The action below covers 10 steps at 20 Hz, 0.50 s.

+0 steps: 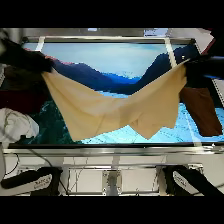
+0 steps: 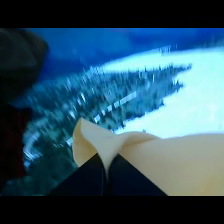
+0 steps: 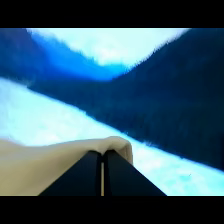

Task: Fold the shirts.

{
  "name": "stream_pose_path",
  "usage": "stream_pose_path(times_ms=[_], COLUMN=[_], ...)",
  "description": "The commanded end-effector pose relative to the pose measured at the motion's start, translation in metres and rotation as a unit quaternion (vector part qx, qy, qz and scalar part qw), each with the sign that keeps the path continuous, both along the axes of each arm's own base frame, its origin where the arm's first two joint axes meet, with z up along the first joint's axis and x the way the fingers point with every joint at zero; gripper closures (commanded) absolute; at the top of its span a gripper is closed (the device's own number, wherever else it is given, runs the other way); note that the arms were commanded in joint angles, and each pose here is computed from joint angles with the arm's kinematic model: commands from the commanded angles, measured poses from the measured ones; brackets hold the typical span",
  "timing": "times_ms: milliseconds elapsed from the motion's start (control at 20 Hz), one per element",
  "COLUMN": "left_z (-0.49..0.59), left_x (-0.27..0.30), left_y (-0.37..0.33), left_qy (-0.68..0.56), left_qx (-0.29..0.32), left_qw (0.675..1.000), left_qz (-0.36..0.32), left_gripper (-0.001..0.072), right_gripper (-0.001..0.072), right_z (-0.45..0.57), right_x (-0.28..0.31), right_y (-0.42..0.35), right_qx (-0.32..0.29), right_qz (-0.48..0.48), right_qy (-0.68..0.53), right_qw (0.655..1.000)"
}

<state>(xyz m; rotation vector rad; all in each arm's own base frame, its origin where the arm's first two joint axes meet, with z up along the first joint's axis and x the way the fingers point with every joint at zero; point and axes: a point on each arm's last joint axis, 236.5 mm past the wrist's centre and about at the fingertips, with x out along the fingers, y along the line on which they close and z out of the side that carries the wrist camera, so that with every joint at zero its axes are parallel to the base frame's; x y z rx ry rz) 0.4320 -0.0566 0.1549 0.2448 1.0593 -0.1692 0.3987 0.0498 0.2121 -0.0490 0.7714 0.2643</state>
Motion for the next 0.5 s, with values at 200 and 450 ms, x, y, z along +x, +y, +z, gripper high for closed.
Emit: stream_pose_path(times_ms=[200, 450], left_z=[-0.242, -0.227], left_x=[0.035, 0.096], left_y=[-0.014, -0.023], left_qy=[0.192, 0.081], left_qx=[0.001, -0.025], left_qw=[0.980, 0.995], left_qz=[0.047, 0.045], left_gripper=[0.0696, 0.0007], right_gripper=[0.0683, 0.0442], right_z=[-0.296, -0.310], right_x=[0.027, 0.077], right_y=[0.009, 0.007], right_qx=[0.045, 0.077], right_qz=[-0.036, -0.080], right_qy=[0.279, 0.202], right_qw=[0.959, 0.973])
